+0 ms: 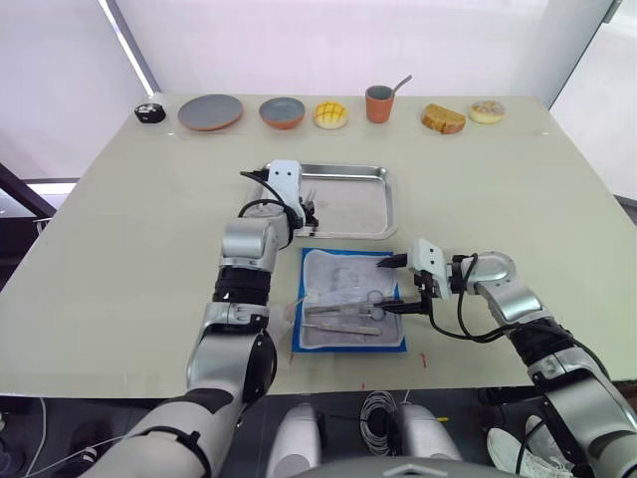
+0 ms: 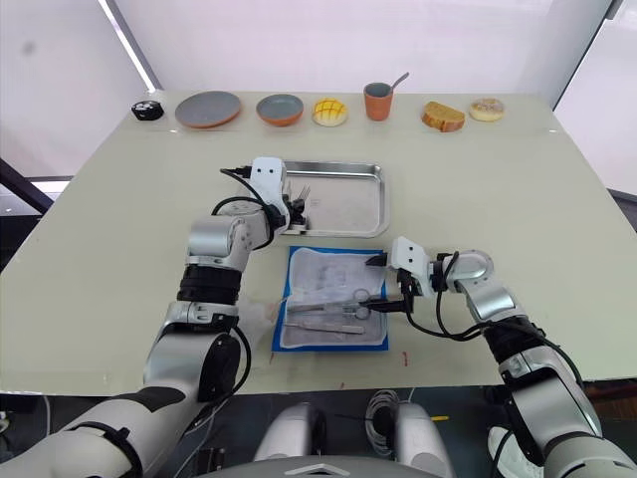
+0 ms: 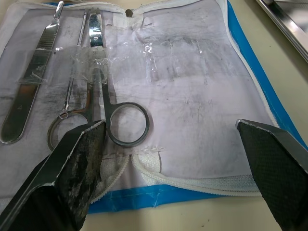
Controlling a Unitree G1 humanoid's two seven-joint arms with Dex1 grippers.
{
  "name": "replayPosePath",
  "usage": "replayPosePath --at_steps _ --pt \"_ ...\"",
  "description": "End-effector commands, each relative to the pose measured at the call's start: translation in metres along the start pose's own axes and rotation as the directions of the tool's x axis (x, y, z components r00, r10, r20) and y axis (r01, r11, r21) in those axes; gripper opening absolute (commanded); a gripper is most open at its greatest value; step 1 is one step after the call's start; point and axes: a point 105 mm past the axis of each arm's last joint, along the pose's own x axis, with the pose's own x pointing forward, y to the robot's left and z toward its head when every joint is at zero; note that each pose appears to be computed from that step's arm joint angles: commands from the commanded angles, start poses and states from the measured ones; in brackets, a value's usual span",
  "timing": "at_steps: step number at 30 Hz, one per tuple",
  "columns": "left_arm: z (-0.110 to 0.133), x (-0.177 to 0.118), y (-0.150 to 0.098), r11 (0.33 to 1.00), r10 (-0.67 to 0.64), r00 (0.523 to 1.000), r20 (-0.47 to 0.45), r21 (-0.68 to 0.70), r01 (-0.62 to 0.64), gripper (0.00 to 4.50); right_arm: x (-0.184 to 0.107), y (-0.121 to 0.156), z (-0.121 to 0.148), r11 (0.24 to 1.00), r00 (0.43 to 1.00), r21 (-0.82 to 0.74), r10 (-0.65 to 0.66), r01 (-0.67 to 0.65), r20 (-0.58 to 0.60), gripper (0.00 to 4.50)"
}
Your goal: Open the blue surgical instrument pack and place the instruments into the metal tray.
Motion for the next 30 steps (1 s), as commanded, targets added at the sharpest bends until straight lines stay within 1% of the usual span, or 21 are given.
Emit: replayPosePath --at_steps 1,2,4,6,7,8,10,11,12,13,14,15,16,17,19,20,21,22,23,26,30 --pt "0.030 -0.021 -0.016 0.992 -0.122 0.984 0.133 -0.007 0.124 1.83 -0.007 0.022 -0.060 0.989 0.978 0.148 0.045 -0.015 -0.205 4.50" --pt "0.034 -0.027 -0.023 0.984 -0.175 0.971 0.164 0.008 0.176 1.83 -0.007 0.022 -0.060 0.989 0.978 0.147 0.045 -0.015 -0.205 4.50" --pt "0.039 -0.044 -0.040 0.945 -0.325 0.919 0.222 0.053 0.322 1.83 -0.008 0.021 -0.060 0.989 0.978 0.145 0.045 -0.015 -0.205 4.50" --pt "0.031 -0.072 -0.059 0.845 -0.533 0.806 0.257 0.213 0.491 1.83 -0.008 0.020 -0.060 0.990 0.979 0.143 0.044 -0.015 -0.201 4.50" --pt "0.026 -0.083 -0.065 0.794 -0.604 0.753 0.260 0.273 0.543 1.83 -0.008 0.020 -0.059 0.990 0.979 0.143 0.043 -0.015 -0.199 4.50" --pt "0.023 -0.093 -0.068 0.758 -0.648 0.711 0.272 0.315 0.571 1.83 -0.008 0.019 -0.059 0.990 0.980 0.143 0.041 -0.013 -0.197 4.50" --pt "0.010 -0.111 -0.066 0.678 -0.730 0.640 0.240 0.364 0.638 1.83 -0.008 0.018 -0.058 0.990 0.981 0.144 0.038 -0.010 -0.193 4.50" --pt "0.006 -0.121 -0.066 0.632 -0.771 0.596 0.224 0.389 0.670 1.83 -0.008 0.018 -0.058 0.989 0.981 0.144 0.035 -0.008 -0.190 4.50" --pt "0.004 -0.130 -0.062 0.595 -0.802 0.550 0.232 0.399 0.698 1.83 -0.008 0.017 -0.058 0.989 0.982 0.146 0.032 -0.004 -0.188 4.50" --pt "0.003 -0.136 -0.058 0.571 -0.820 0.522 0.234 0.400 0.717 1.83 -0.008 0.017 -0.058 0.989 0.982 0.147 0.030 -0.002 -0.186 4.50" --pt "-0.003 -0.146 -0.052 0.514 -0.857 0.471 0.208 0.397 0.760 1.83 -0.008 0.017 -0.058 0.989 0.982 0.147 0.028 -0.001 -0.185 4.50" --pt "-0.009 -0.153 -0.046 0.468 -0.883 0.433 0.180 0.391 0.792 1.83 -0.008 0.017 -0.058 0.989 0.983 0.148 0.027 0.000 -0.184 4.50" --pt "-0.015 -0.161 -0.038 0.429 -0.902 0.406 0.146 0.391 0.814 2.25 -0.008 0.017 -0.058 0.989 0.983 0.148 0.026 0.002 -0.182 4.50" --pt "-0.020 -0.168 -0.030 0.397 -0.917 0.380 0.123 0.387 0.832 2.34 -0.008 0.017 -0.058 0.989 0.983 0.148 0.024 0.004 -0.181 4.50" --pt "-0.027 -0.177 -0.013 0.376 -0.924 0.370 0.092 0.378 0.846 3.04 -0.008 0.017 -0.058 0.989 0.984 0.149 0.021 0.006 -0.179 4.50" --pt "-0.031 -0.181 -0.003 0.371 -0.925 0.372 0.073 0.375 0.850 3.44 -0.008 0.017 -0.058 0.989 0.984 0.149 0.020 0.007 -0.178 4.50" --pt "-0.036 -0.184 0.010 0.377 -0.921 0.387 0.051 0.371 0.849 3.85 -0.009 0.017 -0.058 0.989 0.984 0.149 0.019 0.008 -0.178 4.50" --pt "-0.039 -0.186 0.018 0.379 -0.918 0.395 0.035 0.370 0.848 4.44 -0.009 0.017 -0.058 0.989 0.984 0.149 0.018 0.009 -0.178 4.50" --pt "-0.041 -0.188 0.025 0.383 -0.915 0.404 0.023 0.368 0.847 4.44 -0.010 0.017 -0.058 0.989 0.984 0.149 0.017 0.010 -0.177 4.50" --pt "-0.046 -0.193 0.051 0.417 -0.892 0.452 -0.003 0.379 0.826 4.44 -0.012 0.016 -0.058 0.989 0.984 0.148 0.014 0.012 -0.175 4.50" --pt "-0.050 -0.201 0.070 0.431 -0.880 0.474 -0.027 0.371 0.822 4.44 -0.015 0.015 -0.058 0.989 0.985 0.148 0.010 0.016 -0.173 4.50"
